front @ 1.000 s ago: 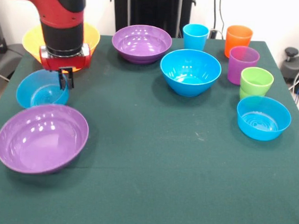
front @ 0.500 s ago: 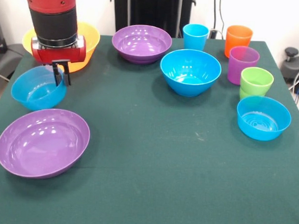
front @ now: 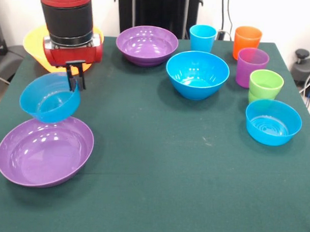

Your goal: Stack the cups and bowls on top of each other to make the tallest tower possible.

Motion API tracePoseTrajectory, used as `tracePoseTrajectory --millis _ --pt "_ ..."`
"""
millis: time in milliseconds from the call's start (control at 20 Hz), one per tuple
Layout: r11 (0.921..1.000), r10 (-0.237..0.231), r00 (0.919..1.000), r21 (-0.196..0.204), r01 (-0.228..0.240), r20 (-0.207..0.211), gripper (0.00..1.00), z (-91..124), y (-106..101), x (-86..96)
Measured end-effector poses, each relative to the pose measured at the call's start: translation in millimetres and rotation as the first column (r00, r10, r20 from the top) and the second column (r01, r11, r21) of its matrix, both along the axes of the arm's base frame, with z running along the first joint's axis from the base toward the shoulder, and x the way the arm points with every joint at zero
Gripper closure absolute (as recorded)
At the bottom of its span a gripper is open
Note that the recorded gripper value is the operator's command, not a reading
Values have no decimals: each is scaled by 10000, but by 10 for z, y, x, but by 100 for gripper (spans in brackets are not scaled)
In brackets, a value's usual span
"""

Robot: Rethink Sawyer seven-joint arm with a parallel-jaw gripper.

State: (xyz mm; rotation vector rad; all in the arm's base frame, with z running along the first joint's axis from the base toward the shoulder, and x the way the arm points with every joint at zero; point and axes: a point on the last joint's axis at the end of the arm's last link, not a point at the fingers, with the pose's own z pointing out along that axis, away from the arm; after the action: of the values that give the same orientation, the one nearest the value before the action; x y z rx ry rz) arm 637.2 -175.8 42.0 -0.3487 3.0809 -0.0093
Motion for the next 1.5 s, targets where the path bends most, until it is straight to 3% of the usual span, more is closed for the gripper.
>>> tracePoseTrajectory --millis 500,950,1050,1250,1500 --pt "9962 865 9962 -80 -865 114 100 94 570 175" --pt "9831 1814 9830 -315 -1805 274 100 330 1314 339" --pt "9748 2194 9753 -466 -2182 244 100 355 1578 342" --pt "9664 2497 9683 -642 -2489 49 100 305 1861 280" --pt "9647 2480 9686 -876 -2484 -153 100 195 2041 174"
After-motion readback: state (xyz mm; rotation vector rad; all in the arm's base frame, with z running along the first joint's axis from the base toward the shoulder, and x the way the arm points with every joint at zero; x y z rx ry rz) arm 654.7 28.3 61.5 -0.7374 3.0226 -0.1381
